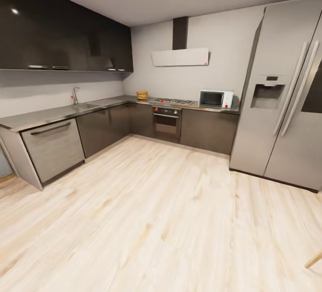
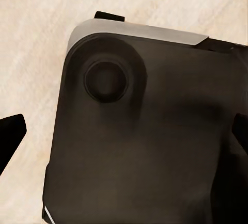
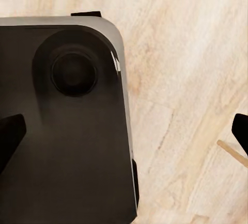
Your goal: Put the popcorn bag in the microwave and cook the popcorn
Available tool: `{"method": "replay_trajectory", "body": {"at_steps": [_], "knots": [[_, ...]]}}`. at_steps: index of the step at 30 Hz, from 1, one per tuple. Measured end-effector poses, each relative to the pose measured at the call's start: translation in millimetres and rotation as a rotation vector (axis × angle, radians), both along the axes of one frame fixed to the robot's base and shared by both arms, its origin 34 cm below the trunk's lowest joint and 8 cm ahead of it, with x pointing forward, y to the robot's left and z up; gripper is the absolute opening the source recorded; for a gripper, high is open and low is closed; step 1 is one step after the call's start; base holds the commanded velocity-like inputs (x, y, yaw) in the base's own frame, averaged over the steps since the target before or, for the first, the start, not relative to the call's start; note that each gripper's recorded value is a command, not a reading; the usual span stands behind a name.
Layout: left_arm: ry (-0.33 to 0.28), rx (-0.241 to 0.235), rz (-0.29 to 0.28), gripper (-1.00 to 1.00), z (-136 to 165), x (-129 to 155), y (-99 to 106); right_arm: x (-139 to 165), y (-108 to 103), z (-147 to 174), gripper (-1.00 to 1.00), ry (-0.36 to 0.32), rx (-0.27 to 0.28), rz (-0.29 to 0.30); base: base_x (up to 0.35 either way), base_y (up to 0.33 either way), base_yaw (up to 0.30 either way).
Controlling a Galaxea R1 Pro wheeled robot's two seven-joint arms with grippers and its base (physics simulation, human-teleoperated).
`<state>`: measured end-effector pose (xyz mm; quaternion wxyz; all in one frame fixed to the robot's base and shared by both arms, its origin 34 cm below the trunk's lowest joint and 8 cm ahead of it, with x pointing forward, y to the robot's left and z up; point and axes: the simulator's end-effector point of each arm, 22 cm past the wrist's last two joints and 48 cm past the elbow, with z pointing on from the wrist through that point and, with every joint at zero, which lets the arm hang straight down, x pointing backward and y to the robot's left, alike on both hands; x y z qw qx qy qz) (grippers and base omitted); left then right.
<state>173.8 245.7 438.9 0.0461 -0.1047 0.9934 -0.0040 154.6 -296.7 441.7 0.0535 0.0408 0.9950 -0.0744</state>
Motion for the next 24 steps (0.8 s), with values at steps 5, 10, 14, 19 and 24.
{"method": "replay_trajectory", "body": {"at_steps": [5,10,14,19,24], "knots": [[0.0,0.0,-0.001,1.0,0.0,-0.1,0.0,0.0,-0.4,0.0,1.0,0.0,0.0,0.0,0.326,0.109,0.0],[-0.003,0.001,-0.001,1.0,0.1,0.6,0.1,0.3,-0.4,0.0,1.0,-0.001,-0.001,0.001,0.326,0.109,0.0],[-0.009,0.002,-0.001,1.0,0.2,2.1,0.1,0.4,-0.4,0.1,1.0,-0.001,-0.001,0.001,0.326,0.108,0.0],[-0.01,0.002,-0.002,1.0,0.2,2.5,0.4,0.1,-0.9,0.1,1.0,-0.001,-0.002,-0.007,0.272,0.048,-0.125],[-0.011,0.001,-0.002,1.0,0.1,2.7,0.3,0.0,-1.0,0.0,1.0,-0.001,-0.002,-0.01,0.098,0.002,-0.242]]}}
